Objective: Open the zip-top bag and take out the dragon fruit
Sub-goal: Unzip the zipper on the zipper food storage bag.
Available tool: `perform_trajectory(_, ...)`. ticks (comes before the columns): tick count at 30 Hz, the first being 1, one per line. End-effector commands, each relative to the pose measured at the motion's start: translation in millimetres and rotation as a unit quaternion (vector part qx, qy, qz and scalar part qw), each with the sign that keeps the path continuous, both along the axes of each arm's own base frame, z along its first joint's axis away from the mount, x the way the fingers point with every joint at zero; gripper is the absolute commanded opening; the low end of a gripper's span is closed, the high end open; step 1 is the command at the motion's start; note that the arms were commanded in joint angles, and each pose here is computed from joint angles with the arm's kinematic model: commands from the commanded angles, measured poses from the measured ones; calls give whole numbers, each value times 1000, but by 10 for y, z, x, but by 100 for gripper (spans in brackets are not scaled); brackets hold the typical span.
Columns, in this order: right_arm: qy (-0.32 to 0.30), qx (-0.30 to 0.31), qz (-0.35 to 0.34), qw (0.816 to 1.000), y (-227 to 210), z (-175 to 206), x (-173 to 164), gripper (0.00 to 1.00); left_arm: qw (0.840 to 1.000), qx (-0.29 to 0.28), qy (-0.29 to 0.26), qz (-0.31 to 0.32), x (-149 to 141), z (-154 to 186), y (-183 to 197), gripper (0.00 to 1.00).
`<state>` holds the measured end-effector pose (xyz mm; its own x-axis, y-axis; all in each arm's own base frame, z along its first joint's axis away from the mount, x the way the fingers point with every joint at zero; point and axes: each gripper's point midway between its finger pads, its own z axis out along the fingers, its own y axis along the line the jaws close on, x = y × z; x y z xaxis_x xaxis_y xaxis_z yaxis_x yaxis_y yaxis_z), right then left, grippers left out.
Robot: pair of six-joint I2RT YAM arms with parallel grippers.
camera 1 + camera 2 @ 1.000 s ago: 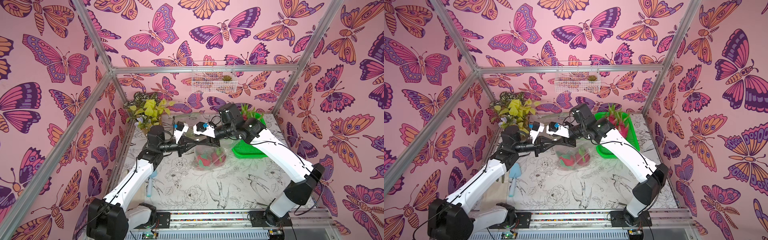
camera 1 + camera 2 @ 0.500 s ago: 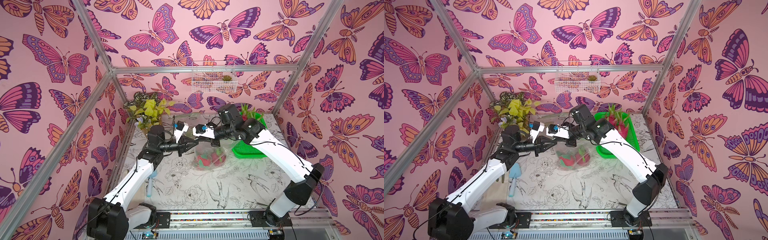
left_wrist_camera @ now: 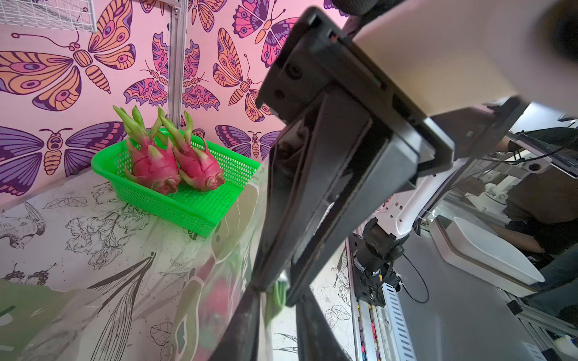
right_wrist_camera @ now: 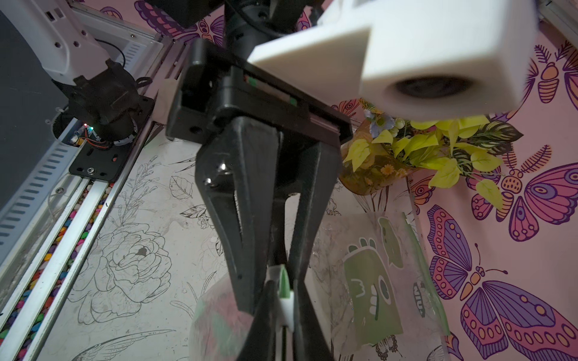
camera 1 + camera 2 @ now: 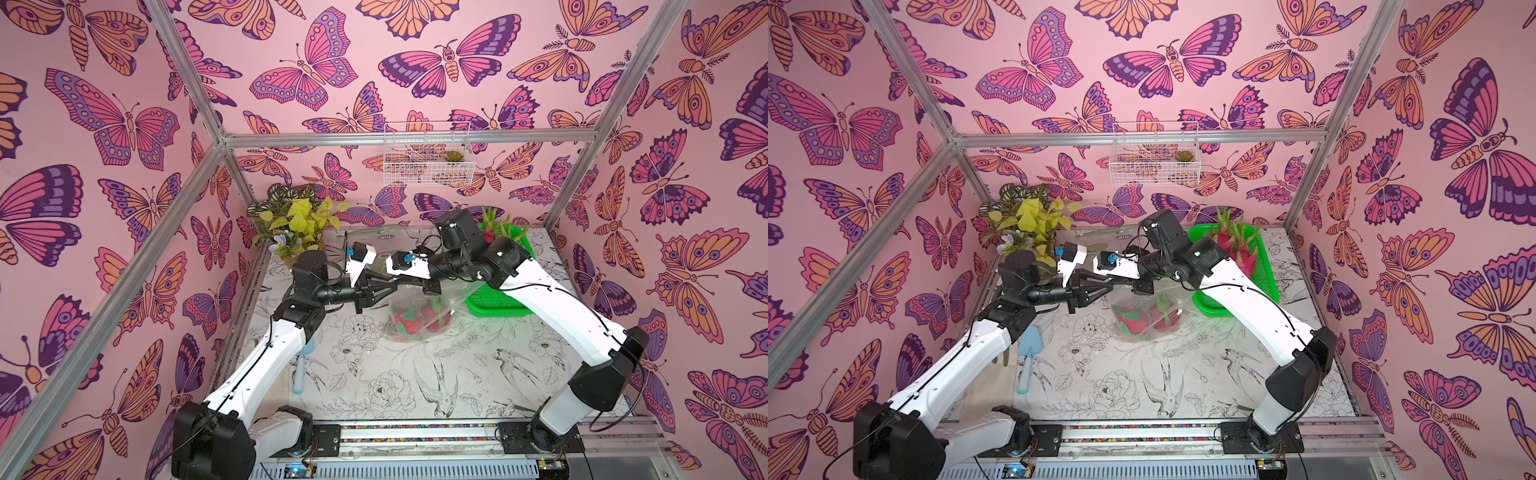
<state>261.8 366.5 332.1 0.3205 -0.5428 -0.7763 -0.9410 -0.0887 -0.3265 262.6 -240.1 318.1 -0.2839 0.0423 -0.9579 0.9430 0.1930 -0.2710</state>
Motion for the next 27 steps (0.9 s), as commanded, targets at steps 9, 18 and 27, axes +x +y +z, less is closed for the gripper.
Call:
perform_trajectory(9, 16, -2, 16, 1000, -46, 143, -145, 0, 1000, -4, -20, -22, -8, 19, -14, 22)
perform_trajectory(18, 24, -4, 14, 1000, -37, 144, -124, 0, 999, -1, -23, -26, 26, -21, -36, 22)
perform_trajectory(27, 32, -7, 8, 999, -48, 119, -103, 0, 999, -5, -22, -41, 31, 6, -59, 0)
